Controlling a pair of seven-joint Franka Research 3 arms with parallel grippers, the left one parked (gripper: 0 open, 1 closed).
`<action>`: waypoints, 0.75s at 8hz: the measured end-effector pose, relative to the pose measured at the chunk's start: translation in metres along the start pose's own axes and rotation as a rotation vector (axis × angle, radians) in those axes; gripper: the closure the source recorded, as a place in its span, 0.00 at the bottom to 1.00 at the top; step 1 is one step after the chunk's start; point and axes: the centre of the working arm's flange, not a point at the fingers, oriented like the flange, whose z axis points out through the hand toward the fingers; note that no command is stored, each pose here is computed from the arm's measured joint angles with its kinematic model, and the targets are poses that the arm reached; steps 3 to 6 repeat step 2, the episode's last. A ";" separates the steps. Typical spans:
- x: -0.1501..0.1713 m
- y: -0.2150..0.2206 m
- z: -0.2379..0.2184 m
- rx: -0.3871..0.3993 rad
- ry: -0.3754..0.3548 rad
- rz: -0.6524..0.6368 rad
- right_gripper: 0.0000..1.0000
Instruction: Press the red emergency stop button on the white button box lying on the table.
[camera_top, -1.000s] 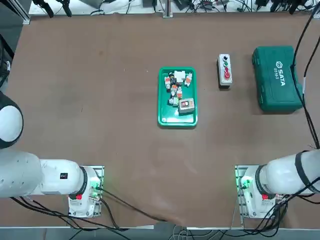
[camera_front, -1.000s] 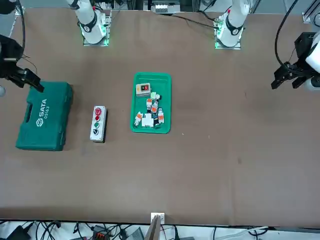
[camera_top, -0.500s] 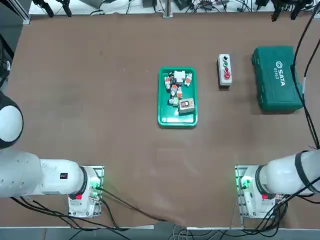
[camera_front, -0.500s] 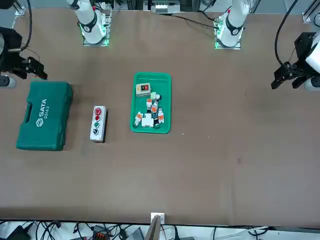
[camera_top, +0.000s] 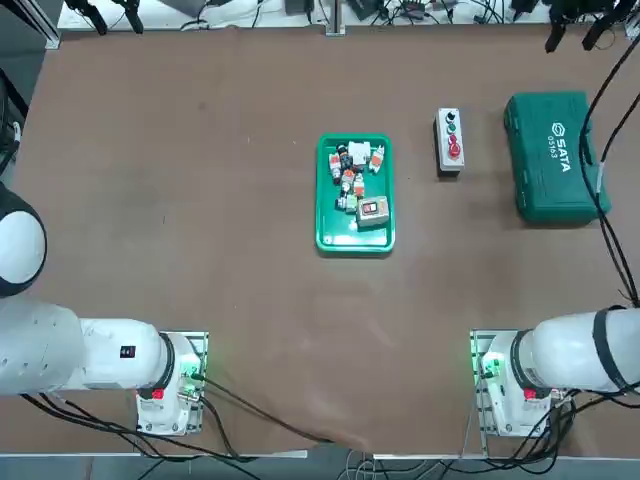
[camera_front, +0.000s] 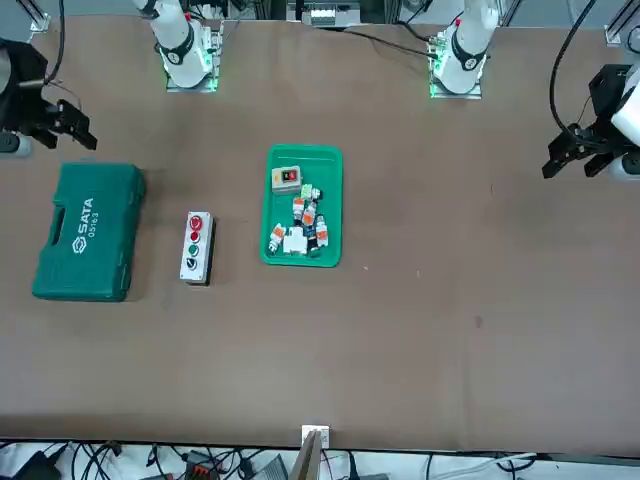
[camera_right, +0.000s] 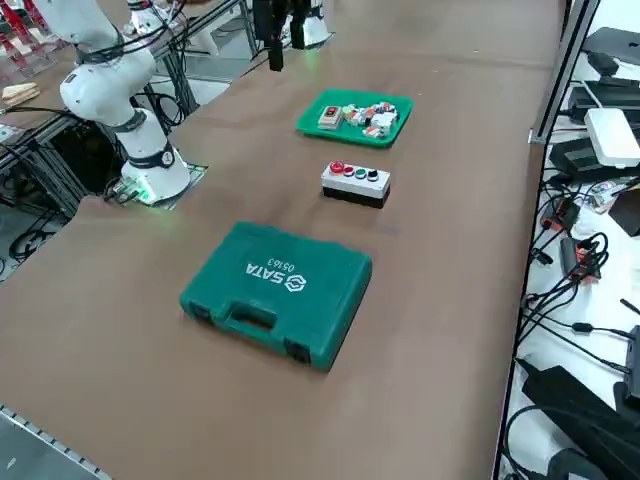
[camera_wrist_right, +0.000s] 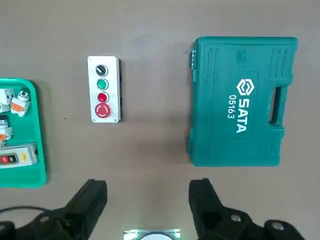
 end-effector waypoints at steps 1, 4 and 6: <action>-0.001 0.000 0.000 0.001 0.003 -0.002 0.00; -0.001 0.000 0.000 0.001 0.004 -0.004 0.00; -0.001 0.000 0.000 0.001 0.004 -0.004 0.00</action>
